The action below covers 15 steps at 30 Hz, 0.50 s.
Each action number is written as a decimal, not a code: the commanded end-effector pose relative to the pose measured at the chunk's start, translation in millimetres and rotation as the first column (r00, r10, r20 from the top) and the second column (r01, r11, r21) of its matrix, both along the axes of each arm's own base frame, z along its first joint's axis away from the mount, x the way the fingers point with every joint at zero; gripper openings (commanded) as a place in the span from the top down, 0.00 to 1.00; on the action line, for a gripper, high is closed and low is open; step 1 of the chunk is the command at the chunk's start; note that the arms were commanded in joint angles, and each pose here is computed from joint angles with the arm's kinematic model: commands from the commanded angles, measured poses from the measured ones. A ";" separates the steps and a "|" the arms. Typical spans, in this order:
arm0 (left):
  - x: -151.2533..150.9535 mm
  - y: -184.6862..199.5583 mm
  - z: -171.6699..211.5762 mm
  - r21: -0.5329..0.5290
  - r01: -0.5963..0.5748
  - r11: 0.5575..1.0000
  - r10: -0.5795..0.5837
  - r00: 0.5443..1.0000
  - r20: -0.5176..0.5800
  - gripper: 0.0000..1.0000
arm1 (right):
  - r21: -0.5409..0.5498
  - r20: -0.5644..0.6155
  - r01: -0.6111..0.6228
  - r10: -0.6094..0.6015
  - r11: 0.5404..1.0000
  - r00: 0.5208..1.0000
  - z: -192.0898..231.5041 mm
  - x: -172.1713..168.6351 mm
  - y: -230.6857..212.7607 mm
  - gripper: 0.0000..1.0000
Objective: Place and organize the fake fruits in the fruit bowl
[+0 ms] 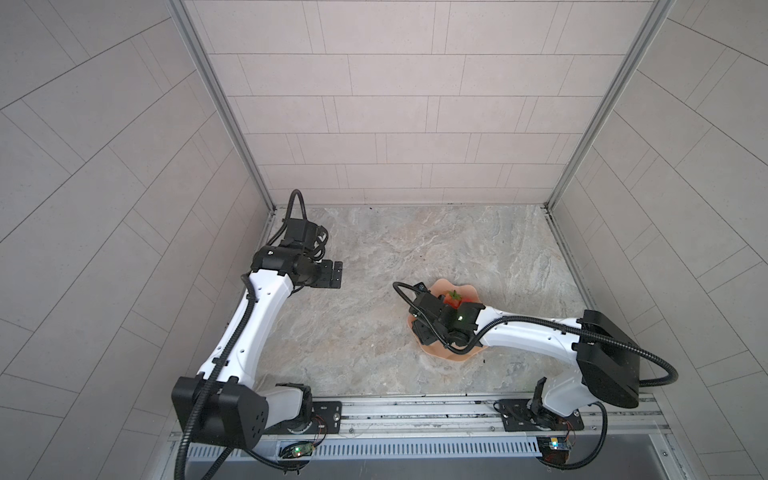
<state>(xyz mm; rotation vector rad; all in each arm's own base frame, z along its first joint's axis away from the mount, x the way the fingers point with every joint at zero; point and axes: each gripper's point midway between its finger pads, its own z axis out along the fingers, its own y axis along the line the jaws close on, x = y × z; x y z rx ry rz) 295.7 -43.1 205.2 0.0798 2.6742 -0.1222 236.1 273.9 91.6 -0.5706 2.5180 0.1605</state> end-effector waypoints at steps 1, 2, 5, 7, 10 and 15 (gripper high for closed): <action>-2.5 2.4 0.9 0.007 0.006 1.000 -0.006 1.000 0.006 0.00 | 0.017 0.079 -0.029 0.028 0.999 0.997 38.7 2.7 -3.5 0.09; -2.7 1.4 0.6 0.005 0.010 1.000 -0.010 1.000 0.005 0.00 | 0.009 0.100 -0.035 0.034 0.999 0.994 47.2 3.3 -7.1 0.04; -1.8 1.1 1.4 0.003 0.012 1.000 -0.012 1.000 0.007 0.00 | -0.037 0.162 -0.043 0.048 0.998 0.986 72.2 7.4 -21.9 0.00; -0.6 -0.8 1.6 -0.005 0.018 1.000 -0.018 1.000 0.004 0.00 | -0.066 0.203 -0.030 0.043 0.997 0.978 86.6 13.1 -36.5 0.00; 3.4 -6.3 6.5 -0.032 0.034 0.999 -0.033 0.999 0.011 0.00 | -0.080 0.286 0.035 -0.010 0.996 0.958 107.7 31.9 -68.1 0.00; 24.3 3.7 25.7 -0.030 -0.076 0.997 0.080 0.985 0.152 0.00 | 0.089 0.444 0.211 -0.229 0.973 0.867 133.6 78.8 -147.9 0.00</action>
